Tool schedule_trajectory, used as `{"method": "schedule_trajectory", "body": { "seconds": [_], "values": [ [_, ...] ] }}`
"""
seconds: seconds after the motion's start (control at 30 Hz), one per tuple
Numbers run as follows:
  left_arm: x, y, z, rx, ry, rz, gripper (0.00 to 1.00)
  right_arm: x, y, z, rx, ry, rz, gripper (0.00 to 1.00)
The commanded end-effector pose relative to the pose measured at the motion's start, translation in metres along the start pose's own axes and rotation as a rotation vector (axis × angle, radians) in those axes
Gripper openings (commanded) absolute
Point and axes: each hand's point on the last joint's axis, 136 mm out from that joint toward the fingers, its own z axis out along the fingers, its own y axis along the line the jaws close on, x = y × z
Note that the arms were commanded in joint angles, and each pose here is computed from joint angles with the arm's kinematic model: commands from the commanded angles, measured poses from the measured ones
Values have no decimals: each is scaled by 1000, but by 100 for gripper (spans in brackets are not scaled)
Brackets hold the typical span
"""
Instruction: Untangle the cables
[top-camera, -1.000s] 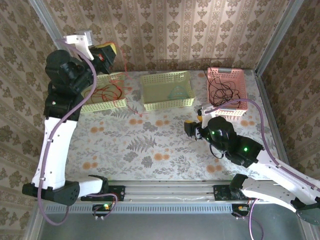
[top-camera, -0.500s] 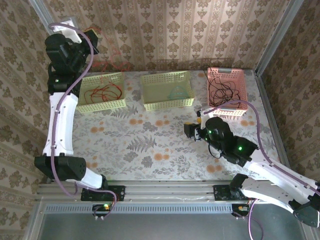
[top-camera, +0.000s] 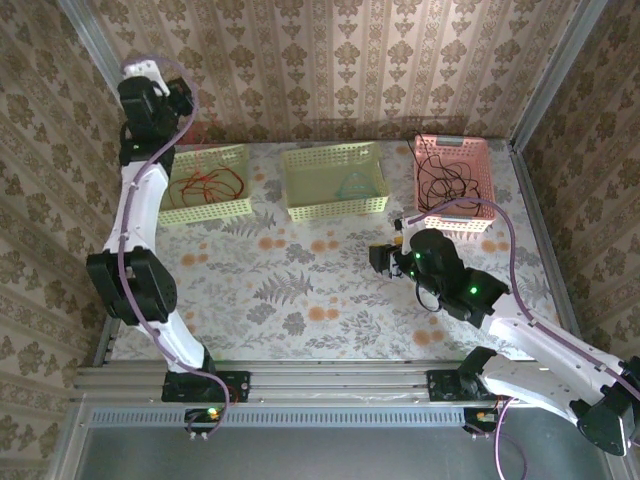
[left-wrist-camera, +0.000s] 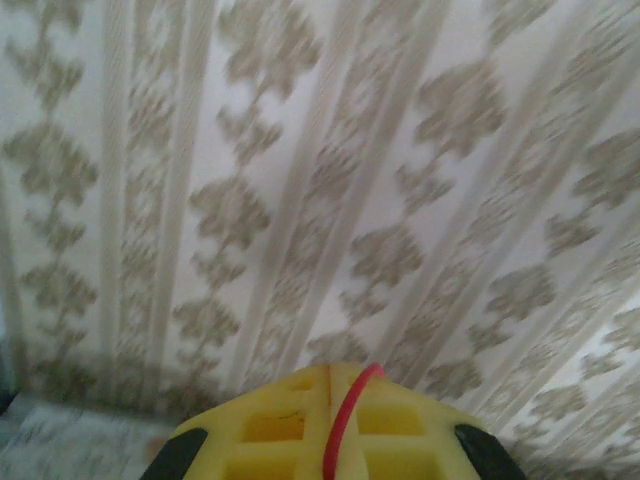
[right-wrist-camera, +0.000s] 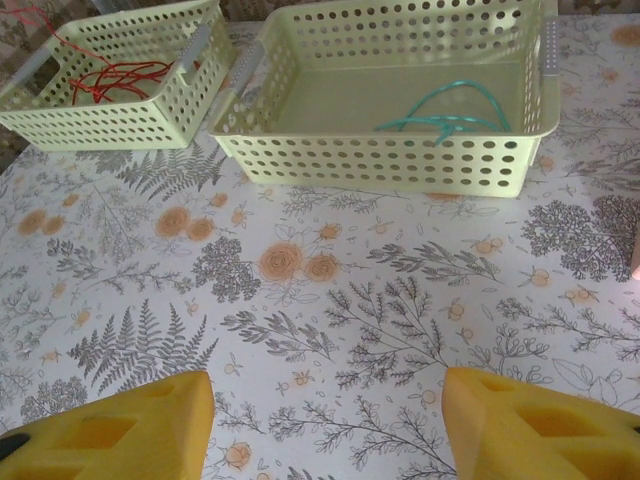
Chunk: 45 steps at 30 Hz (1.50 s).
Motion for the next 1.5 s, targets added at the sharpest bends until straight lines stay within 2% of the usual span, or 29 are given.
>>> {"method": "schedule_trajectory", "body": {
  "seconds": [0.0, 0.03, 0.1, 0.2, 0.33, 0.43, 0.6, 0.8, 0.9, 1.0, 1.13, 1.17, 1.2, 1.23, 1.33, 1.37, 1.43, 1.47],
  "values": [
    [11, 37, 2, -96, -19, -37, 21, 0, -2, -1, -9, -5, 23, 63],
    [16, 42, 2, -97, -10, -62, 45, 1, -2, 0, -9, -1, 24, 63],
    [17, 49, 0, -83, 13, -116, 73, -1, -1, -1, -12, -1, 23, 63],
    [8, 45, -6, -65, 15, -127, 85, -4, 0, 0, -14, -1, 24, 63],
    [-3, 38, -23, -59, -2, -112, 88, -10, 4, -2, -26, -11, 39, 63],
    [9, 36, -27, -43, 38, -133, 88, -13, 4, -6, -33, -23, 53, 64],
    [70, 24, -17, 10, 214, -254, 83, -13, 3, -9, -30, -22, 78, 64],
    [144, -9, -12, 63, 436, -277, 81, -17, -2, -25, -14, -30, 94, 64],
    [172, -32, -23, 104, 491, -291, 78, -15, -6, -31, -3, -31, 90, 65],
    [178, -65, -54, 146, 464, -228, 78, -16, -2, -37, -22, -11, 50, 67],
    [148, -108, -121, 206, 292, -57, 85, -41, -8, -61, 31, -41, -5, 73],
    [143, -118, -138, 218, 257, 3, 86, -51, -7, -68, 30, -71, -23, 79],
    [139, -124, -154, 223, 227, 49, 87, -59, -5, -74, 21, -94, -39, 99],
    [137, -129, -169, 229, 204, 98, 89, -67, -3, -79, 12, -123, -49, 100],
    [142, -128, -205, 169, 161, 226, 100, -80, -17, -79, 74, -230, 81, 100],
    [145, -122, -217, 126, 151, 273, 100, -77, -24, -73, 104, -260, 122, 100],
    [148, -99, -236, -36, 100, 250, 100, -59, -31, -52, 118, -280, 146, 100],
    [159, -94, -244, -57, 105, 241, 100, -42, -29, -35, 96, -272, 131, 100]
  ]
}}
